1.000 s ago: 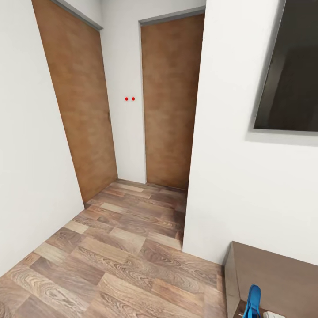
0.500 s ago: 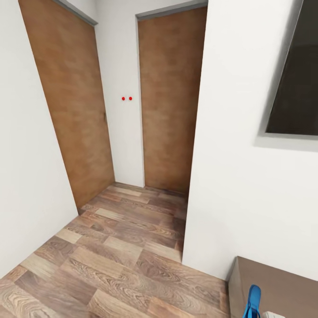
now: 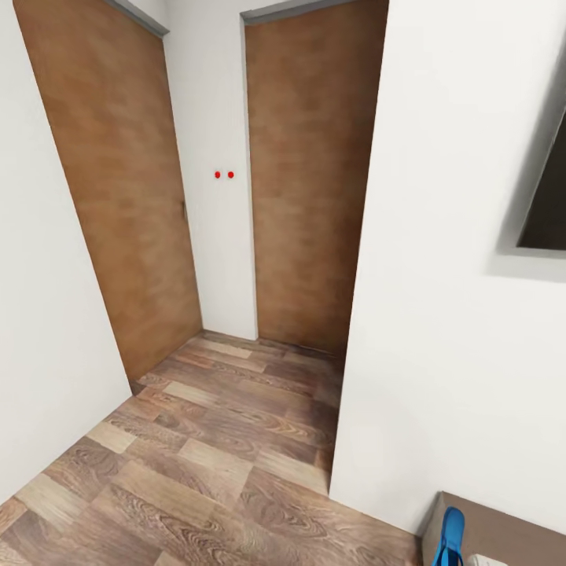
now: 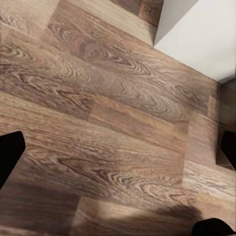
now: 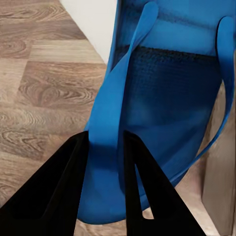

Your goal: In the bedroom, move the book from the bed onto either nightstand, and place the two sandals side by side next to the bed.

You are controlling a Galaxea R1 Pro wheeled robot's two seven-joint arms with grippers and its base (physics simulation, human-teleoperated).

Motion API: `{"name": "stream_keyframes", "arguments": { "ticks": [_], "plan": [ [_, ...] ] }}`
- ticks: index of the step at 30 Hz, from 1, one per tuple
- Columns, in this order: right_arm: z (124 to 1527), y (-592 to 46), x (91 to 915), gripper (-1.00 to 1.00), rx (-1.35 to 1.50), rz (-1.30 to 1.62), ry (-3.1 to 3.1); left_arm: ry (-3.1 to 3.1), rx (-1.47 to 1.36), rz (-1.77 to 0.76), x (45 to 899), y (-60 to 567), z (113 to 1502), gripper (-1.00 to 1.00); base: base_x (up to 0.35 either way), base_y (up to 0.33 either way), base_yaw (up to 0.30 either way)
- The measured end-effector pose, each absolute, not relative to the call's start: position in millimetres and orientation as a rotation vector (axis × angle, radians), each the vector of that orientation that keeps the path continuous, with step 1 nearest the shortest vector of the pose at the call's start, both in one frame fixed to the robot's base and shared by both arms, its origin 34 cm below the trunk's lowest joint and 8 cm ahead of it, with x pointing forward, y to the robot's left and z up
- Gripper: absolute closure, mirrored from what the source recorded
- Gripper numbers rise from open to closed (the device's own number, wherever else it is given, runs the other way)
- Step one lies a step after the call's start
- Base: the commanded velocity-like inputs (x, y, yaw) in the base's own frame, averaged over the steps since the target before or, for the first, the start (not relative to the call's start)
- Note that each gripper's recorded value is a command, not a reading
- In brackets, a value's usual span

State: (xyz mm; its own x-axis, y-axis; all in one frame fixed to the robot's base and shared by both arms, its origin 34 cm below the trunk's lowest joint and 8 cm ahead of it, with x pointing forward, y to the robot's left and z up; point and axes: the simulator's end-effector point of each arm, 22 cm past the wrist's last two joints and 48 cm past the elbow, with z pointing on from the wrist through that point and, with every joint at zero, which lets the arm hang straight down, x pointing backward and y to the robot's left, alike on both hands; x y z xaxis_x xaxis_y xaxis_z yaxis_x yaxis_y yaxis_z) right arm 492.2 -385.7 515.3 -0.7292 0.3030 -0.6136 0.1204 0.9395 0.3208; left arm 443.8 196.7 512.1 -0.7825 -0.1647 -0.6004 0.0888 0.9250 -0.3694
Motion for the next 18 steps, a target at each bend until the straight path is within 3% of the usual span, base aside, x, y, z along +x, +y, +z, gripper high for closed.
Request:
{"name": "stream_keyframes", "arguments": {
  "ticks": [9,18],
  "plan": [
    [515.1,-385.7,492.3,1.0,0.298,0.338,2.386,2.419,-0.055,-0.503,443.8,196.9,511.9,-1.0,0.249,0.0,0.258],
    [514.8,-385.5,492.4,1.0,0.298,0.338,2.386,2.419,-0.054,-0.504,443.9,196.7,511.8,-1.0,0.039,0.0,0.29]
  ]
}}
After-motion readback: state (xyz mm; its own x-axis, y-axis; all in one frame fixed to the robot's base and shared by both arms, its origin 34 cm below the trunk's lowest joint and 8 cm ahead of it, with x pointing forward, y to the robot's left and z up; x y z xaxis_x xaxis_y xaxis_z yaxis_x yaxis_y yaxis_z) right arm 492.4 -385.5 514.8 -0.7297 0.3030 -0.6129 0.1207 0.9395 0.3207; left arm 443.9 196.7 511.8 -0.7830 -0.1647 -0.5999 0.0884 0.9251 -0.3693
